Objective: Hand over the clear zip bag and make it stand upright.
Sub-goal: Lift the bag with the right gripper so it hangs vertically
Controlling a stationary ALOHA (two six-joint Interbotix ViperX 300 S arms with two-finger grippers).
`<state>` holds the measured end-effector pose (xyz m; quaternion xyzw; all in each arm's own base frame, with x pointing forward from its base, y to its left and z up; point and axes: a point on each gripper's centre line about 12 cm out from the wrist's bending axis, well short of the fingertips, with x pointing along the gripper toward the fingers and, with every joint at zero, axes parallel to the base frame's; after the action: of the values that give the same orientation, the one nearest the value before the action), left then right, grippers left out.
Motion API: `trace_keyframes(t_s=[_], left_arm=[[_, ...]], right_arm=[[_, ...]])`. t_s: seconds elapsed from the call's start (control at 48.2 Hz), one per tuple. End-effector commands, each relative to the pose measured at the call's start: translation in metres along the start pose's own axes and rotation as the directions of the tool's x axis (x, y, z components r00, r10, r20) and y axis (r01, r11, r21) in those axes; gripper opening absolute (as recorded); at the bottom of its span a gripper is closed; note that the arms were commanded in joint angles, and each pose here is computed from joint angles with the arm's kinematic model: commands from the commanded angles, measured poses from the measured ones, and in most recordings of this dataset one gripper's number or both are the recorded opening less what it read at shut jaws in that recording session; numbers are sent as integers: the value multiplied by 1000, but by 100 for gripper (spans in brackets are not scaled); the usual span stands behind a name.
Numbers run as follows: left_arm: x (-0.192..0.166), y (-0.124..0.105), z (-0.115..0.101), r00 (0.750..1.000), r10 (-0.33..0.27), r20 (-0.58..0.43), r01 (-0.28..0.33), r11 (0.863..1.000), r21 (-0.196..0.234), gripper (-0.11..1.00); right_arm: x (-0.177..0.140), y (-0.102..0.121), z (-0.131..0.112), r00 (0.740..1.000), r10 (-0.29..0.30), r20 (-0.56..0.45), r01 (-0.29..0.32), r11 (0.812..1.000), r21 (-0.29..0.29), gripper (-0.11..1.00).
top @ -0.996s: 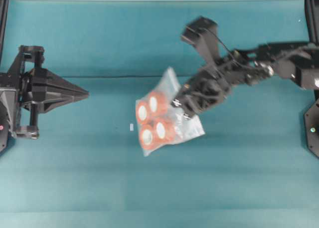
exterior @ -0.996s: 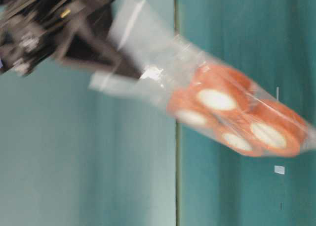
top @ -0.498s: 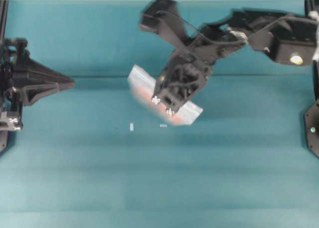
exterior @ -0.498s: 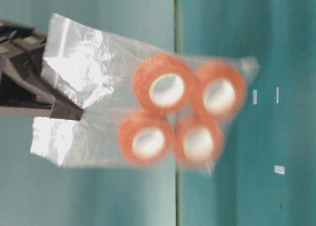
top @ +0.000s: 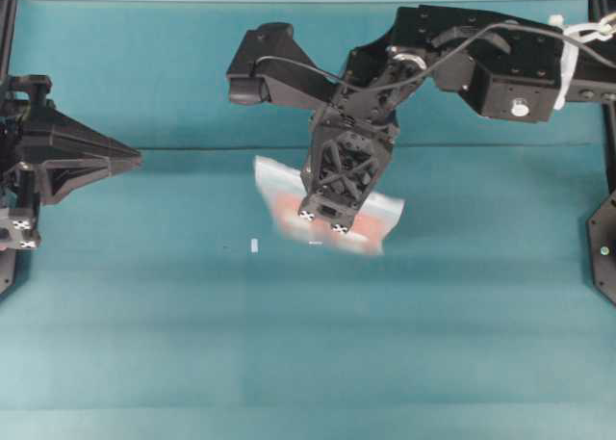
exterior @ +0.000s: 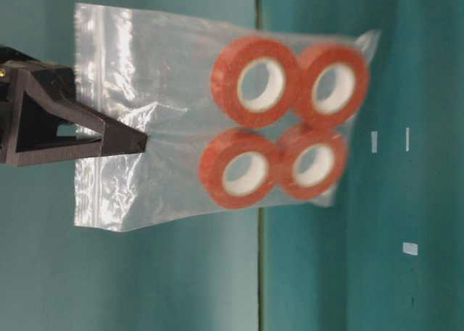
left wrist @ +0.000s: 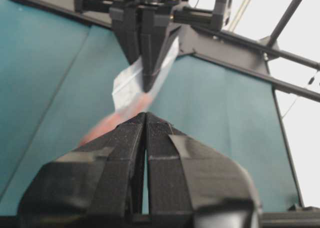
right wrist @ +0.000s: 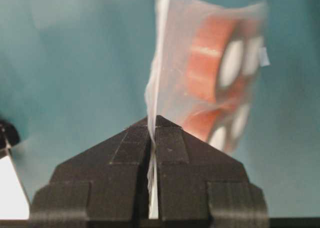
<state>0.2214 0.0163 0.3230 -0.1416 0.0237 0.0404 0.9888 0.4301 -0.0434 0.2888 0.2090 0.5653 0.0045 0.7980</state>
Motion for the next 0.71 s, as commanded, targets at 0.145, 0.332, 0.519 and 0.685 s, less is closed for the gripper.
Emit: trace_keyframes(t_s=[0.145, 0.332, 0.519, 0.685], left_arm=[[4, 1, 4, 1000, 6, 18, -6, 1000, -4, -1], [8, 0, 7, 998, -8, 63, 8, 1000, 0, -1], [14, 4, -5, 1000, 12, -6, -12, 1000, -5, -1], [20, 5, -8, 999, 19, -28, -19, 999, -27, -1]], right_arm=[[2, 1, 0, 1000, 1, -4, -1, 997, -81, 1], [21, -5, -5, 999, -7, -45, 3, 995, -97, 1], [24, -5, -5, 999, -9, -34, 5, 995, -98, 1], [21, -4, -3, 999, -18, -29, 15, 994, -112, 1]])
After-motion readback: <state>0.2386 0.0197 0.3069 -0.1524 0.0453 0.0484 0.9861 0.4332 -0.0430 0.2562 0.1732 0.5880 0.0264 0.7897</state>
